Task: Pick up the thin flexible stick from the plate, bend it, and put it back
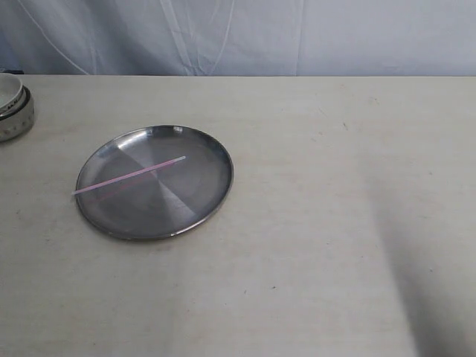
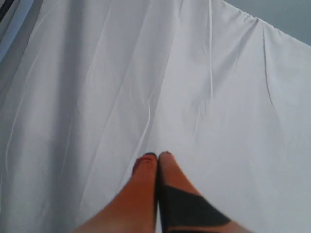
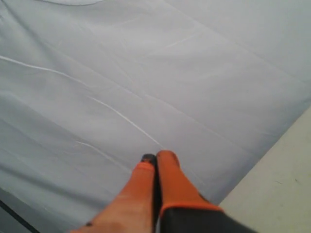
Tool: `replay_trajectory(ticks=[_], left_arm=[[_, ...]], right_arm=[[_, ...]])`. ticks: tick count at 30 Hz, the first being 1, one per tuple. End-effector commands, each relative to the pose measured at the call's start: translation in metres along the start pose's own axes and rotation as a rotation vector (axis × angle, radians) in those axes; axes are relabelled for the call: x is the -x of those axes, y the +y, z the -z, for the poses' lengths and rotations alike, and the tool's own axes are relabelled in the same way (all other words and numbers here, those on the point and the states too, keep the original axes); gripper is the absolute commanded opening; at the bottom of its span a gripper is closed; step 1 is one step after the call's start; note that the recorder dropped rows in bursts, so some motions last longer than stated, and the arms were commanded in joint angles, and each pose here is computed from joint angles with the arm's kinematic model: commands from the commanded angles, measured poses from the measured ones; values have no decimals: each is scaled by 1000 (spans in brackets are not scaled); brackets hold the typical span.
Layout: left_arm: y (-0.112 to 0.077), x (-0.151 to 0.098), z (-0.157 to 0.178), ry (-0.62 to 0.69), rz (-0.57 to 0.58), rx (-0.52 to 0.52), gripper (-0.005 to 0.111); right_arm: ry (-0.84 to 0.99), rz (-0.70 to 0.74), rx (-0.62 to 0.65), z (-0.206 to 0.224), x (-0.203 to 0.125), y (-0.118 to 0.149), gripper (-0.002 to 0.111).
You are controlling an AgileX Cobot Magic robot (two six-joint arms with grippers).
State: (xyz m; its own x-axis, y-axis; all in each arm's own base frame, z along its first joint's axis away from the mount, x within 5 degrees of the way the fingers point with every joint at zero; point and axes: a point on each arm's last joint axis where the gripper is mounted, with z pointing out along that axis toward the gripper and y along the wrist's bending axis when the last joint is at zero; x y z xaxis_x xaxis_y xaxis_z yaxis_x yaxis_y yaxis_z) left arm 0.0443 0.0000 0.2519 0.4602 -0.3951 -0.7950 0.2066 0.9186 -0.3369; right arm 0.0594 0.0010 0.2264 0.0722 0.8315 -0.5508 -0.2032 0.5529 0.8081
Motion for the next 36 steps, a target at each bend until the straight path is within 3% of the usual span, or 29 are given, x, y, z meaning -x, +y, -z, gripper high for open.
replay_trajectory(ticks=[1, 4, 8, 13, 18, 23, 26, 29, 33, 36], left_arm=[[0, 0, 0, -3, 62, -8, 0], [6, -14, 2, 142, 127, 72, 0], [6, -19, 2, 359, 148, 159, 0], [1, -7, -9, 543, 44, 216, 0], [-8, 7, -43, 832, -140, 230, 0], [-20, 17, -101, 1143, -321, 114, 0], [-19, 5, -137, 1346, -372, 44, 0], [-16, -15, -166, 1439, -436, -83, 1], [-11, -48, -188, 1526, -471, -264, 15], [-1, -78, -192, 1616, -471, -328, 37]], right_arm=[[106, 101, -52, -2, -5, 2, 0], [197, 247, -82, -8, 4, 22, -1], [386, 505, -247, -30, 21, 43, -1], [634, 837, -362, -83, 45, 77, -1], [768, 890, -363, -139, 43, 87, -1], [907, 868, -380, -170, 24, 72, -1], [993, 842, -392, -176, 13, 62, -1], [1020, 819, -389, -178, 8, 59, -1], [1037, 808, -362, -178, 6, 61, -1], [1051, 796, -340, -177, 4, 62, -1]])
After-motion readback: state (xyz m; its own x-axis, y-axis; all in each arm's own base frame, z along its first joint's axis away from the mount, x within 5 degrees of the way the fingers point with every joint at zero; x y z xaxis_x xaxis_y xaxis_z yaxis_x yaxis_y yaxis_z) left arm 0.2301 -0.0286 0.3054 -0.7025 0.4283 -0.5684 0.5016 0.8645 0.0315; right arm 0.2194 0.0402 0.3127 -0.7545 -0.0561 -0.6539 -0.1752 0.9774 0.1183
